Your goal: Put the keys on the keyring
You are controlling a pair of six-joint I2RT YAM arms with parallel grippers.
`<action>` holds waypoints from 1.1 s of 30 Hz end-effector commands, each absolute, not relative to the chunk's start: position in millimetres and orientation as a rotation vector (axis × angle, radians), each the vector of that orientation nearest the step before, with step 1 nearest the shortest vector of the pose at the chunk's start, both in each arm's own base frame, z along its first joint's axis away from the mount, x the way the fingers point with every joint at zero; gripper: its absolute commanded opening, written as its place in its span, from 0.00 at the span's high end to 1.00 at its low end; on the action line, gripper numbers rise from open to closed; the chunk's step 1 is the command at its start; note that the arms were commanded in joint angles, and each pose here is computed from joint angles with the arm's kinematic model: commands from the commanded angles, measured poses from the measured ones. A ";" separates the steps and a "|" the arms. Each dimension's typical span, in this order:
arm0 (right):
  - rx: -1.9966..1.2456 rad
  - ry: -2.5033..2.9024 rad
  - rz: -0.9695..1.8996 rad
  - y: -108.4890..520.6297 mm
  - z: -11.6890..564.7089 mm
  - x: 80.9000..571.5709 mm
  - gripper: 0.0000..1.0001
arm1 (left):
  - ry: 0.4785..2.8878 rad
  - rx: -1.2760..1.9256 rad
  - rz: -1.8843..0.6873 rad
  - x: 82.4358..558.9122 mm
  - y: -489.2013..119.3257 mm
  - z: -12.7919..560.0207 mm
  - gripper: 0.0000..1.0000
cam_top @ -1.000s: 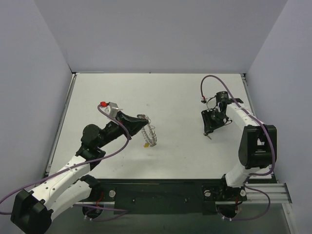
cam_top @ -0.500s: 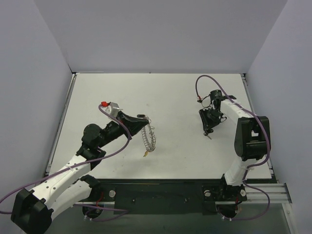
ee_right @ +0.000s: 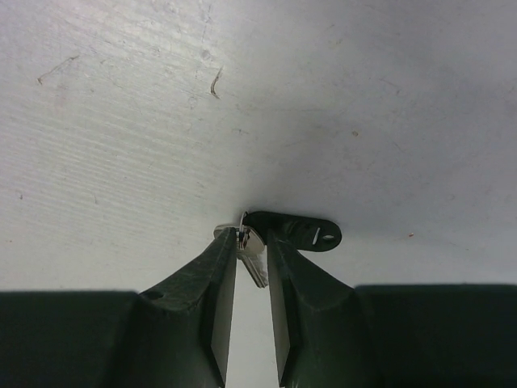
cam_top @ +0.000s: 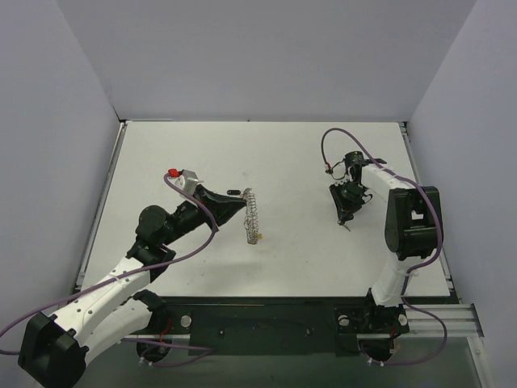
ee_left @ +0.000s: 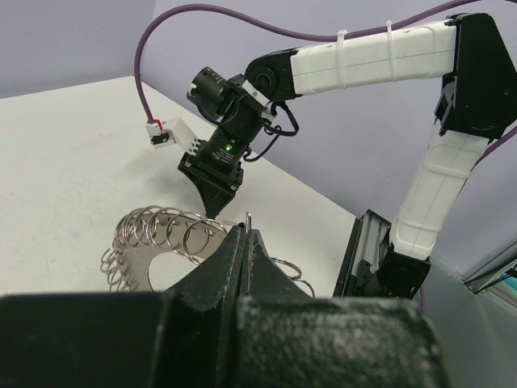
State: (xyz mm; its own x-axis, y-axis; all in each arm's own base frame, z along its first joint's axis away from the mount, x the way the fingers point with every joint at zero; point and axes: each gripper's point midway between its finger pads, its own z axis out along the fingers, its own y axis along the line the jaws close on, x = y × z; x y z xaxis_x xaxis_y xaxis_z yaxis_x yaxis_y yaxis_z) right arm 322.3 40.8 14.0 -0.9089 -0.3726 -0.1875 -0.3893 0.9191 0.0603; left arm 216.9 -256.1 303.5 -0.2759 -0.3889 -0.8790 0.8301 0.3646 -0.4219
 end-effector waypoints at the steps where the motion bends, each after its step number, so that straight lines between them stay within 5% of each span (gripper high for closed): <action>1: -0.583 2.925 0.114 40.7 21.4 323.0 0.82 | 1.316 0.431 -1.229 217.8 -252.3 322.2 1.00; 33: -0.633 2.926 0.184 45.7 26.2 318.7 1.00 | 1.293 0.468 -1.227 213.0 -252.7 323.2 1.00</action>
State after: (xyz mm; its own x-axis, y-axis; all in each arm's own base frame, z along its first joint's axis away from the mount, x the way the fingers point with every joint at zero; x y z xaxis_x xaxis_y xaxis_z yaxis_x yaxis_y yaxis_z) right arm 321.3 42.3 13.6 -0.9071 -0.3847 -0.1708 -0.4001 0.9141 0.0659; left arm 217.5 -255.7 299.4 -0.2737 -0.3820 -0.8827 0.8289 0.3717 -0.4179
